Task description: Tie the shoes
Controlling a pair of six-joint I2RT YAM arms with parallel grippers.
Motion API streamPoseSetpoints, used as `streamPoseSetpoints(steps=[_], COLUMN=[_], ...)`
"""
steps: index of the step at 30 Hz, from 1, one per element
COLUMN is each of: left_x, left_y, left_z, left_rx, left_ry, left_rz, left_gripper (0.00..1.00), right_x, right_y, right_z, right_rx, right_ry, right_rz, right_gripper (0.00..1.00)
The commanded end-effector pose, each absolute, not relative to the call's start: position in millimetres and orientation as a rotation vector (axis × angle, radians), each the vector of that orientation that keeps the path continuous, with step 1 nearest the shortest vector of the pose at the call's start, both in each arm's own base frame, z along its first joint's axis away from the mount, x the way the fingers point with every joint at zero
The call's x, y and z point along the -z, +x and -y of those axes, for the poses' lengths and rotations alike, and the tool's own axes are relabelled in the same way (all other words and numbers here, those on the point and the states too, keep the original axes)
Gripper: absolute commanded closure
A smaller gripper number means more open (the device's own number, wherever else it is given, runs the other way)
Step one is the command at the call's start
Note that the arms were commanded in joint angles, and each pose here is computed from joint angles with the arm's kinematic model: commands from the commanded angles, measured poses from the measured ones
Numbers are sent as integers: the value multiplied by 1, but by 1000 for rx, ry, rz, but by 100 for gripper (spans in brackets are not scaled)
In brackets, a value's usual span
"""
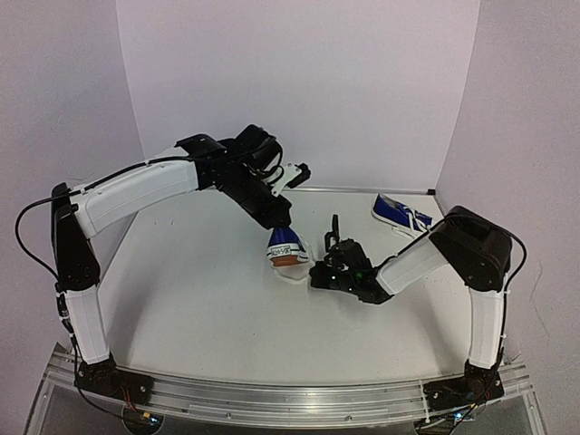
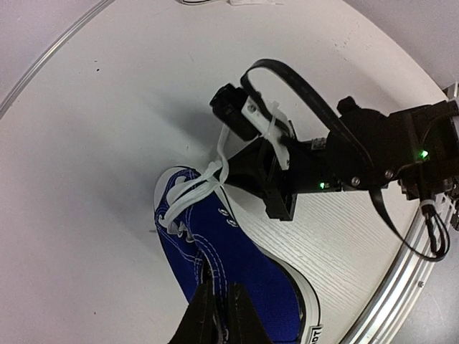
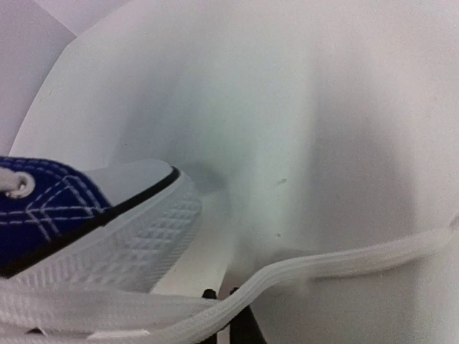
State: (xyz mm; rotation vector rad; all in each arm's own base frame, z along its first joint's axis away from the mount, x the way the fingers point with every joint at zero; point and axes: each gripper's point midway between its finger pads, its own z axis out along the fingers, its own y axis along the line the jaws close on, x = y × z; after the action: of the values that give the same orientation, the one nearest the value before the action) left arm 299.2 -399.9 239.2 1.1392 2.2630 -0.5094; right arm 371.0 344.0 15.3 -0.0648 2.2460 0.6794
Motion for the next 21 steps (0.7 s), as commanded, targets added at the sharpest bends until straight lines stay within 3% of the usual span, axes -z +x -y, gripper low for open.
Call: streamPoseSetpoints(steps=[1,9,21], left_x=[-295,-248,-152], left_y=[300,280,220], left_z=[396,387,391], left_rx=[563,596,865], left_ry=[1092,1155,1198], left_rz=[-2080,-2146,-2201], left_gripper=[100,100,100], right_x=[-69,-160,-153], right_y=[384,379,351], right_z=[-320,-312,-334], right_rx=[-601,-561,-629], right_ry=[-47,-178,-473], right_rz=[-2143,-2011,-2091], right_gripper=[100,100,100])
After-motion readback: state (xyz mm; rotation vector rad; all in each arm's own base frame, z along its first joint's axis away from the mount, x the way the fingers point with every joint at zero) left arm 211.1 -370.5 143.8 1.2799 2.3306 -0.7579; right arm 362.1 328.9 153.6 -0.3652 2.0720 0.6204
